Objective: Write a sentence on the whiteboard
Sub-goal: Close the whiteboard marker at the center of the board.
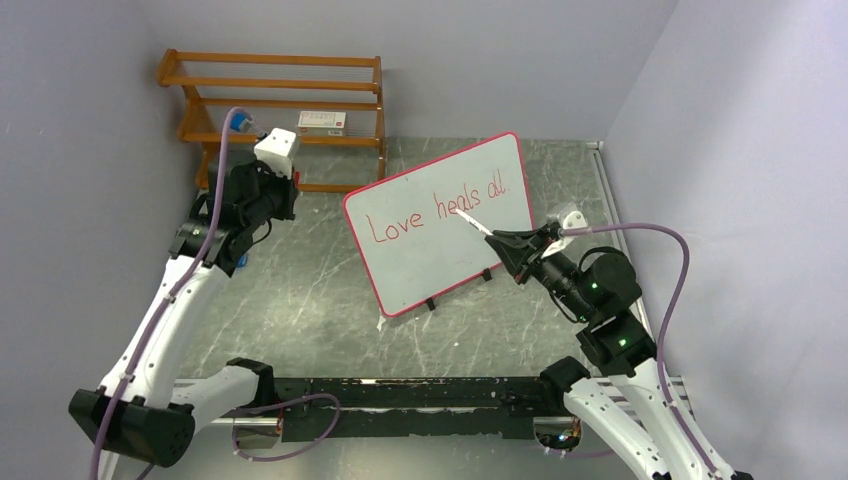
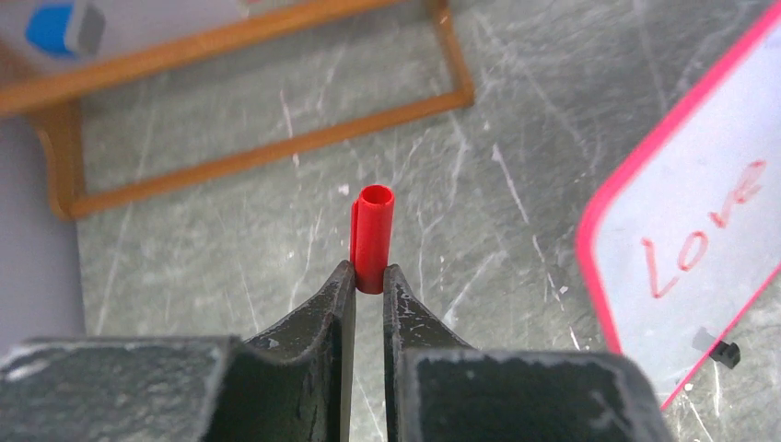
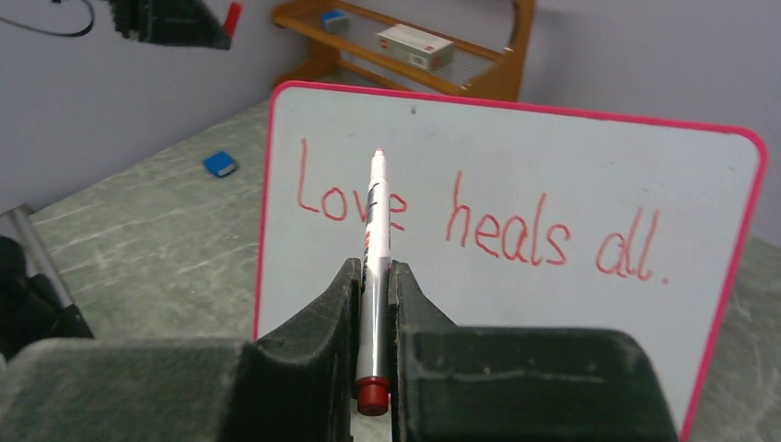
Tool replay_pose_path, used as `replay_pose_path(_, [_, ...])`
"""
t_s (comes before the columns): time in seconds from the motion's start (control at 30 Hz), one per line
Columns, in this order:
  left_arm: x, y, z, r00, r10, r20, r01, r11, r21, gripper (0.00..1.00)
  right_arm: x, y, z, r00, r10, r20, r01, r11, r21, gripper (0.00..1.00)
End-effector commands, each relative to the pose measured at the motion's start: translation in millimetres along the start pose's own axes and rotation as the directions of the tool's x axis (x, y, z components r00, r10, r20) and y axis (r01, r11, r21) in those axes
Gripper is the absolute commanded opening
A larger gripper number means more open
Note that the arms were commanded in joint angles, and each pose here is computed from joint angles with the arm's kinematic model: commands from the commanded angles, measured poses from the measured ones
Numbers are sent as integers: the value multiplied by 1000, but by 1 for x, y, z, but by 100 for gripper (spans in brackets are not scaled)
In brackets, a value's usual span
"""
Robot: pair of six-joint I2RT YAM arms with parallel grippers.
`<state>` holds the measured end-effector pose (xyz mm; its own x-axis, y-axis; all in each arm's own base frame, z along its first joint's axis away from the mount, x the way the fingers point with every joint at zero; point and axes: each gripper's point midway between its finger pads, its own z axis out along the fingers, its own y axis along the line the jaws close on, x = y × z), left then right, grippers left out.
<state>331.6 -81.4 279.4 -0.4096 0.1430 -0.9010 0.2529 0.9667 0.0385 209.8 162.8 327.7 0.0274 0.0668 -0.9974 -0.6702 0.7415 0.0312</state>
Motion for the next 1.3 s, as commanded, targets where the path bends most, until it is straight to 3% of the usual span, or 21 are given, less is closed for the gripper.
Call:
replay_pose_path(0.0, [-43, -21, -26, 969, 202, 143, -213, 974, 70, 5, -9, 26, 2, 999, -9, 34, 14, 989, -148, 0])
replay_pose_path(0.23, [-54, -62, -55, 892, 396, 220, -433, 888, 158, 5, -20, 46, 6, 998, 18, 66, 0, 965, -264, 0])
replay_pose_path(0.53, [-36, -115, -79, 733, 618, 283, -679, 687, 257, 5, -41, 71, 16, 990, 99, 101, -48, 907, -418, 0])
replay_pose_path(0.93, [-13, -158, -92, 537, 809, 239, -838, 479, 262, 5, -40, 80, 27, 991, 127, 29, -97, 868, -488, 0])
replay_pose_path(1.27, [-9, -175, -95, 477, 845, 242, -873, 422, 245, 5, -20, 83, 34, 991, 104, -79, -130, 850, -511, 0])
